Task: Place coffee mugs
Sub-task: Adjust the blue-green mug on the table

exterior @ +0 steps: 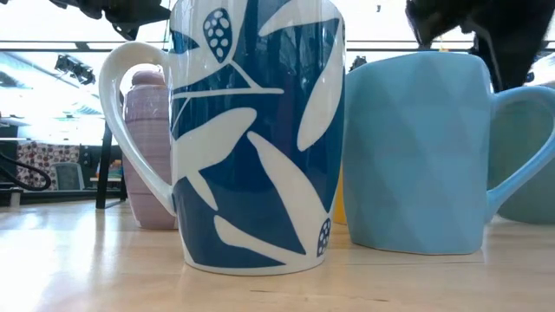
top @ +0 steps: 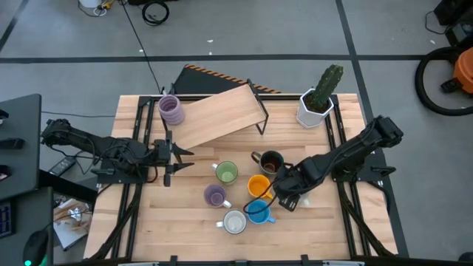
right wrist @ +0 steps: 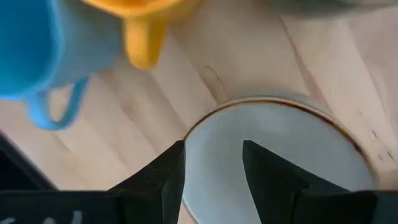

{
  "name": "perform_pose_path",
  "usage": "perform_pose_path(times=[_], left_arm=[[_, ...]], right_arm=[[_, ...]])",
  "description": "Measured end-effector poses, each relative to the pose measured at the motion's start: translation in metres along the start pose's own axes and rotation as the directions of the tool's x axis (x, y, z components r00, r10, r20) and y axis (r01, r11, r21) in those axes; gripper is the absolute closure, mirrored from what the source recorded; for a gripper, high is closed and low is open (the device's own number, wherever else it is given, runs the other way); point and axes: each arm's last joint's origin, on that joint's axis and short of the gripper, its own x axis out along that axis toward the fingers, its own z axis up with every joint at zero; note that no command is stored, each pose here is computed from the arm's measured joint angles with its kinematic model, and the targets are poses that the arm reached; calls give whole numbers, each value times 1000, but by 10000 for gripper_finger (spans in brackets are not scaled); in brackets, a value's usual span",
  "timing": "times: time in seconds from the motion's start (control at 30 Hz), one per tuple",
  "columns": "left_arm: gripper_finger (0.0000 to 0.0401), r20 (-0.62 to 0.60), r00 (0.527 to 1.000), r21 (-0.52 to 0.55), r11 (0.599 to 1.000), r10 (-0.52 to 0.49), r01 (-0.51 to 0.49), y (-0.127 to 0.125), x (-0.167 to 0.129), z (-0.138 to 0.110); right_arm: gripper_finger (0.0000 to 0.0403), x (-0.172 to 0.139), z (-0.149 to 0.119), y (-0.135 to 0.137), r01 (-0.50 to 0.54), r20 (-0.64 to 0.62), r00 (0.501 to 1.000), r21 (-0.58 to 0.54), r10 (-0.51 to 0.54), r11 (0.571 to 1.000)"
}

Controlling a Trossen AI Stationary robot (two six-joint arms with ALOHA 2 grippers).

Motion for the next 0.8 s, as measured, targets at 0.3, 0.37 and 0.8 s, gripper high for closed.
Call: perform_pose_path(times=[0.3,0.37,0.8], left_arm=[[241,-1,1000,24,1000,-1,1,0,0,1],[241,-7,1000,31,999,-7,7,0,-2,5],[241,-19,999,80,996,-36,38,-3,-9,23]], right_arm=[[236,-7,-3,-14,117,31,993,6,-117,993],[236,-6,-1,-14,116,22,993,17,-116,993],[237,-1,-11,-21,219,47,974,31,-221,975]])
